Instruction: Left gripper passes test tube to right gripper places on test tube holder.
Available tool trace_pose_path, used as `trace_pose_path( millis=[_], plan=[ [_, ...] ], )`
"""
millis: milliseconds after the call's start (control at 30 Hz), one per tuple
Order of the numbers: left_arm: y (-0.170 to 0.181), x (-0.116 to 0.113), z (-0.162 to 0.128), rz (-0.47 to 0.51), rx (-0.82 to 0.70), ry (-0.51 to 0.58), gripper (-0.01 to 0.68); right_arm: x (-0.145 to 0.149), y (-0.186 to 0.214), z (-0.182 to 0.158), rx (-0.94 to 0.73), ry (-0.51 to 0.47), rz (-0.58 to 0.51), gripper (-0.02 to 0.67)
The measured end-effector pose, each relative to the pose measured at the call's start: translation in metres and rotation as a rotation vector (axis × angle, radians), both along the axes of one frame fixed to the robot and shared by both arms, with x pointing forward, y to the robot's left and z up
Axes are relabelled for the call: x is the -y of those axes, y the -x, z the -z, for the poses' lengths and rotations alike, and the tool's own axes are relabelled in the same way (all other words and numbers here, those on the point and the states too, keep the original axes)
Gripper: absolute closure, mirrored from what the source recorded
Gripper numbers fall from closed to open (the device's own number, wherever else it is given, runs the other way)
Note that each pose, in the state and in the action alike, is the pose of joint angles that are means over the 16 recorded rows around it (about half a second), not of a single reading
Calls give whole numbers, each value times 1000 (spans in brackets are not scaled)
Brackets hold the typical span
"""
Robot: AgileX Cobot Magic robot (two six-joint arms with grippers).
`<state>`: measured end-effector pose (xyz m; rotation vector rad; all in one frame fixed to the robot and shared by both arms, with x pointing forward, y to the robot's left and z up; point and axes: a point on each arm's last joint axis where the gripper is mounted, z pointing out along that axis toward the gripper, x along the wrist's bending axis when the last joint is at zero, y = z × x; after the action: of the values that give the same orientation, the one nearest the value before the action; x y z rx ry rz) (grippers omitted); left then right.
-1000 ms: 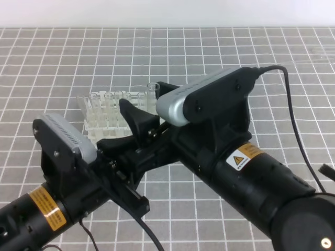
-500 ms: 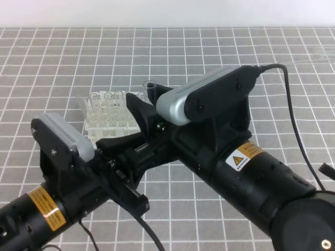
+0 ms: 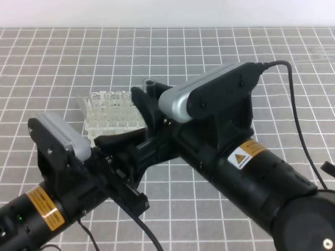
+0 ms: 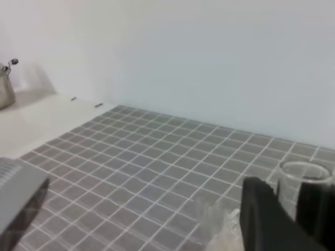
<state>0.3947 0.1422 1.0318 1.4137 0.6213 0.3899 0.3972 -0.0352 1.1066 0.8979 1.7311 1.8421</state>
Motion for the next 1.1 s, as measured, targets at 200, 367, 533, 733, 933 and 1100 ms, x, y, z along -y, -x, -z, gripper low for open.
trace_pose_path(
  millis=[200,367,533,733,933,1100],
  plan=[
    [0,0,-2,2,12,21,319,1,0,0,5,15,7,547],
    [3,-4,-6,-8,9,19,231,8,-1,-4,31,53,58,547],
    [11,-14,-14,-37,-6,-21,285,20,-3,-9,57,116,124,547],
    [35,-43,-30,-110,-23,-103,459,33,-5,-11,51,193,169,547],
    [71,-88,-43,-210,-26,-144,614,37,-7,-10,31,224,154,548],
    [101,-121,-39,-266,-14,-117,667,36,-7,-7,11,230,130,548]
  ],
)
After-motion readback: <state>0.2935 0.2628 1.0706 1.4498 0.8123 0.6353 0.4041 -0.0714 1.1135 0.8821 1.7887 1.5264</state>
